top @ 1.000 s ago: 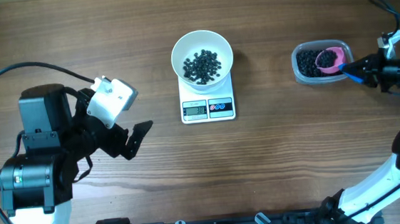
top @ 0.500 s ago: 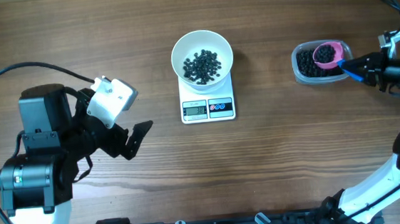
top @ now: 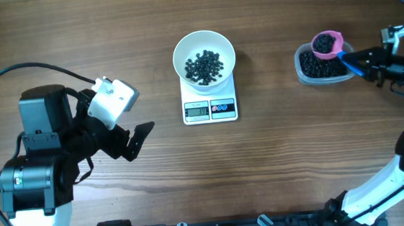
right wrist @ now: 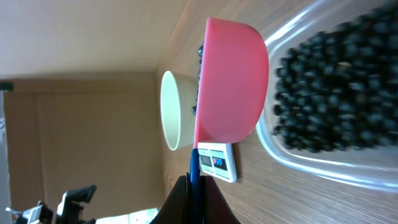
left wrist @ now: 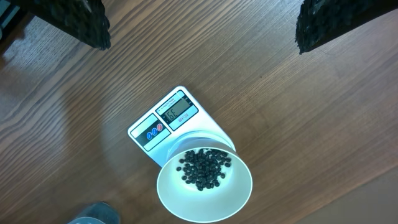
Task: Scoop item into bowl and weigh 150g on scale
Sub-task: 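Dip the pink scoop into the black beans with the right gripper, then lift the filled scoop and move it over the white bowl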
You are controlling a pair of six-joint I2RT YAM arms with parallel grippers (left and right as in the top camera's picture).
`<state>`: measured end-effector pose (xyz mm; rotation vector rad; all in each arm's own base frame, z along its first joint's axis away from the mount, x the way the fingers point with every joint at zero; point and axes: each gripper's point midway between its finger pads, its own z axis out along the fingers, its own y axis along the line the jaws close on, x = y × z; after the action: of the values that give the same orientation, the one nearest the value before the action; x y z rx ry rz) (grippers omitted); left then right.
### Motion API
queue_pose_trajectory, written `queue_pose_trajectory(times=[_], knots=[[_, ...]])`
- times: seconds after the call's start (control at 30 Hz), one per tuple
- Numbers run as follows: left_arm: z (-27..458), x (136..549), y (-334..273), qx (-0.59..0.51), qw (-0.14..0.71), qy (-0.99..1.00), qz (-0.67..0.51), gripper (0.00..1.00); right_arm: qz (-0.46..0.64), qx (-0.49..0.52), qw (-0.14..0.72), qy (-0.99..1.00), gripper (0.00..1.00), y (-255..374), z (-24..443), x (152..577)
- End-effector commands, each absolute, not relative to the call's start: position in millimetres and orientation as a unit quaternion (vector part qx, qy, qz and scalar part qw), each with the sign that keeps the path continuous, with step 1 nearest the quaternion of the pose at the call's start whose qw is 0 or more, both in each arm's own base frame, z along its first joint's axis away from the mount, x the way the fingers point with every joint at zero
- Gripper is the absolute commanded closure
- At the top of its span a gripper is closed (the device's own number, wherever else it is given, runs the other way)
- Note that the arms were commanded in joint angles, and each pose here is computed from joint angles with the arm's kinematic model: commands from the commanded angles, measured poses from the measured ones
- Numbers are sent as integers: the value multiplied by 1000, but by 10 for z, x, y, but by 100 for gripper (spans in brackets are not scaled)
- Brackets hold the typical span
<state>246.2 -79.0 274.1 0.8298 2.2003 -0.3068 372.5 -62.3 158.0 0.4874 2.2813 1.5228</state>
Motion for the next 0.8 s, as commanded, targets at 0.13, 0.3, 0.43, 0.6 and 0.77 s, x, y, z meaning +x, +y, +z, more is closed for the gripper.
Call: queue_pose_trajectory(times=[0.13,0.3,0.43,0.6,0.77], knots=[[2825,2469,-808,333,387,851,-121,0,572,85,181,795,95,14,1950,3772],[2824,2468,-808,333,387,851,-121,0,589,29,149,793,96,549,2069,3724],[2824,2468,-808,333,387,851,-121,0,600,-9,126,790,96,926,2088,3711],[2824,2468,-808,333,387,851,-121,0,603,-50,117,787,96,1363,2108,3831],[2824,2468,-808,333,387,851,-121,0,600,-90,129,785,96,1707,2150,3942]])
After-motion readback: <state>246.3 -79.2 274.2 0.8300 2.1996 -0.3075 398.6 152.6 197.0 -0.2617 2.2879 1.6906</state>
